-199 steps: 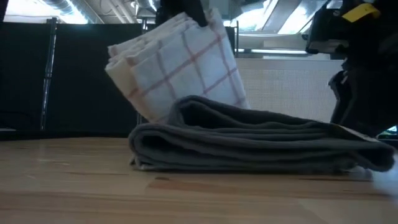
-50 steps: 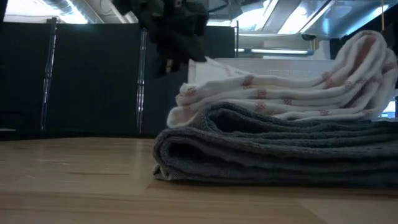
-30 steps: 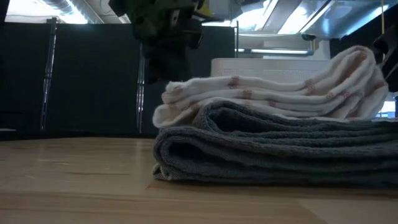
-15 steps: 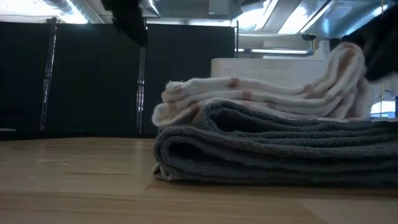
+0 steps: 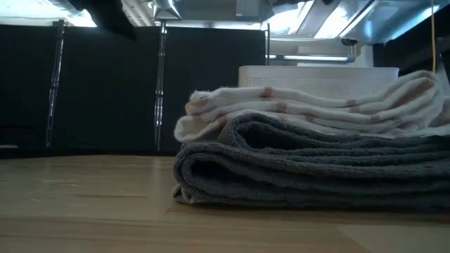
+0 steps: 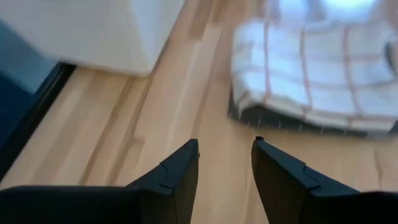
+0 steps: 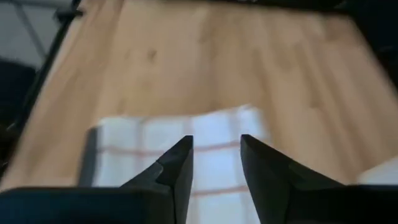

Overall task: Fold towel
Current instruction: Return to Home Position

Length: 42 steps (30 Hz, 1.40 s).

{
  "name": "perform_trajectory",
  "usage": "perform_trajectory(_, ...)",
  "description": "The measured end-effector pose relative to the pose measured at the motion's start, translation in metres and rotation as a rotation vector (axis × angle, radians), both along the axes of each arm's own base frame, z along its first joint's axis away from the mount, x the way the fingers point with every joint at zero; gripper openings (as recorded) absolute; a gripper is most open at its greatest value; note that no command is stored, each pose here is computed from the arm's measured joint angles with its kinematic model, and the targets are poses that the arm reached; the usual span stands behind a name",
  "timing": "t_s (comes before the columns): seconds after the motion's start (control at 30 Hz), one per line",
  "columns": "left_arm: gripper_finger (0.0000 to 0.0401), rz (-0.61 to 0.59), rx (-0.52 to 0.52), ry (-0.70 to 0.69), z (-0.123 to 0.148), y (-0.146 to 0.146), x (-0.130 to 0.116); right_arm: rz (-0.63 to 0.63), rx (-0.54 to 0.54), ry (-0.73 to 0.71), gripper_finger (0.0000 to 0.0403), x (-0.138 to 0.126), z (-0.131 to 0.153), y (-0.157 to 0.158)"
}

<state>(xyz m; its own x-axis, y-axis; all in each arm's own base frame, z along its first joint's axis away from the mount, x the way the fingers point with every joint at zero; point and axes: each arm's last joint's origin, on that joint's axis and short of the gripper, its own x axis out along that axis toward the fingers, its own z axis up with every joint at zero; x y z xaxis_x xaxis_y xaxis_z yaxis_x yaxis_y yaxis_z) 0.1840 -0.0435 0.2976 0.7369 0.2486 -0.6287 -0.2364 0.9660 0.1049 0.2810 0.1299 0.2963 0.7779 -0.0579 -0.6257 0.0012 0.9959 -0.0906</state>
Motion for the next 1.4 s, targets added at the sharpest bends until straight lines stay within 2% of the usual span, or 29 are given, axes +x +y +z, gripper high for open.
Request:
perform_trajectory(0.17,0.0110,-0.106,-0.051,-0.204,-0.010,0.005,-0.009,-0.019,0.008,-0.135,0.0094,-0.013,0.016,-0.045)
perform_trajectory(0.33,0.0052,-0.210,-0.024,-0.324,-0.021,0.012,-0.011,0.048,0.123,-0.290,0.0022,-0.033,0.005,-0.083)
perform_trajectory(0.4,0.0028,-0.231,-0.014,-0.346,-0.026,0.016,-0.011,0.069,0.144,-0.349,0.0007,-0.044,-0.005,-0.094)
perform_trajectory(0.5,0.0005,-0.255,-0.015,-0.373,-0.030,0.021,-0.016,0.059,0.169,-0.439,0.0014,-0.061,-0.021,-0.105)
perform_trajectory(0.7,0.0005,-0.273,0.048,-0.508,-0.032,0.027,-0.037,0.054,0.218,-0.572,0.0004,-0.102,-0.056,-0.110)
perform_trajectory(0.87,0.0004,-0.263,0.051,-0.567,-0.054,0.030,-0.050,0.023,0.222,-0.706,0.0009,-0.125,-0.090,-0.114)
perform_trajectory(1.03,0.0001,-0.236,0.030,-0.600,-0.083,0.031,-0.058,-0.017,0.235,-0.740,0.0004,-0.137,-0.114,-0.116)
perform_trajectory(1.17,0.0002,-0.188,0.022,-0.616,-0.095,0.033,-0.064,-0.038,0.228,-0.716,0.0003,-0.143,-0.127,-0.118)
perform_trajectory(1.27,0.0001,-0.120,0.039,-0.641,-0.098,0.036,-0.068,-0.055,0.219,-0.686,0.0003,-0.145,-0.130,-0.118)
perform_trajectory(1.4,0.0001,-0.121,0.037,-0.652,-0.105,0.036,-0.073,-0.005,0.215,-0.710,0.0002,-0.147,-0.127,-0.117)
